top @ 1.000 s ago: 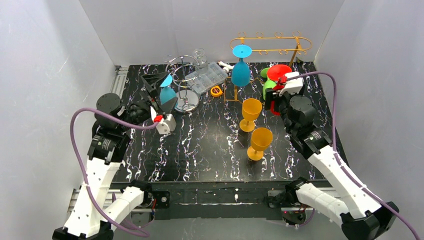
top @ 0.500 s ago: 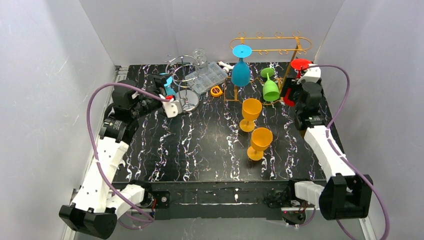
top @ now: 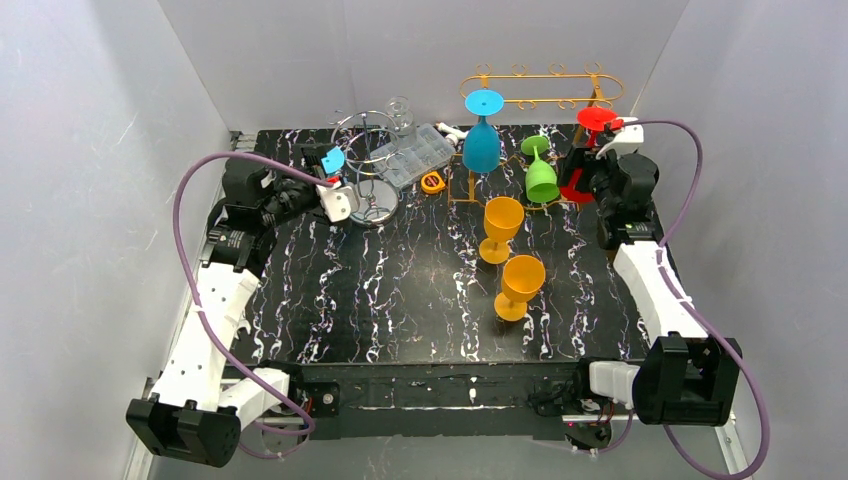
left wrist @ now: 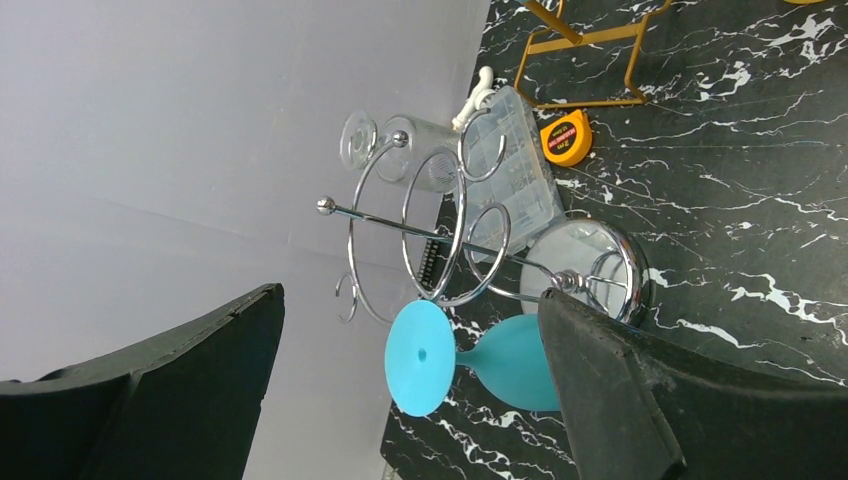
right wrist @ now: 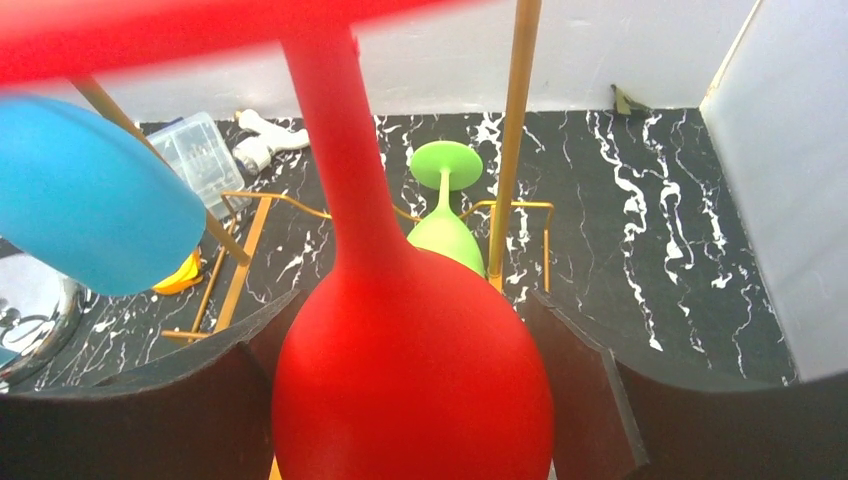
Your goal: Place the wine glass upside down on the wine glass rack
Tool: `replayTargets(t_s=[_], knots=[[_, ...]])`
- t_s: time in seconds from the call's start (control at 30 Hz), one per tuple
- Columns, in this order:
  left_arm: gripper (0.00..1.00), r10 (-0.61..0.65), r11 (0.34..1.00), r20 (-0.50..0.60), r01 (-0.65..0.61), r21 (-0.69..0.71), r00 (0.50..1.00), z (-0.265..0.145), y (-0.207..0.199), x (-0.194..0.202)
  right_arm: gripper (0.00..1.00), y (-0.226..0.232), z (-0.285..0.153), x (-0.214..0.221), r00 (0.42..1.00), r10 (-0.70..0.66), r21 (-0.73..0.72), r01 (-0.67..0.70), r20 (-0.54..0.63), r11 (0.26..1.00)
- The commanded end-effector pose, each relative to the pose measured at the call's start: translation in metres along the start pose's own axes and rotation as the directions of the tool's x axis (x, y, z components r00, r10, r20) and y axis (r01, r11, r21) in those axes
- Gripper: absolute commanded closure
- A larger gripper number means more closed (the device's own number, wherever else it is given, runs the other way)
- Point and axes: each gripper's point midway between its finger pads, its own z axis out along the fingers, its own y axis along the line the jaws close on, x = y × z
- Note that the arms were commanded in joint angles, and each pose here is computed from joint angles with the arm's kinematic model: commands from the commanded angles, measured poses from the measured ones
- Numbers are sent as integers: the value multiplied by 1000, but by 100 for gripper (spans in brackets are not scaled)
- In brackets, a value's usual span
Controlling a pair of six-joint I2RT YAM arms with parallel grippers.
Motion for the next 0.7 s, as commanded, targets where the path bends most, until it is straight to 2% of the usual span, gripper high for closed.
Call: replayTargets(t_s=[0.0, 0.5, 0.67], knots=[[2, -8, 1000, 34, 8, 0, 999, -1, -3, -4, 64, 2, 5, -54, 991, -12, -25, 15, 130, 1000], [2, 3, 1000, 25, -3, 17, 1000, -2, -5, -3, 65, -9, 32, -41, 994, -34, 15, 33, 103, 999], [2, 4, 1000, 20, -4, 25, 1000, -2, -7, -1, 65, -29, 36, -40, 993, -38, 59, 32, 109, 998]])
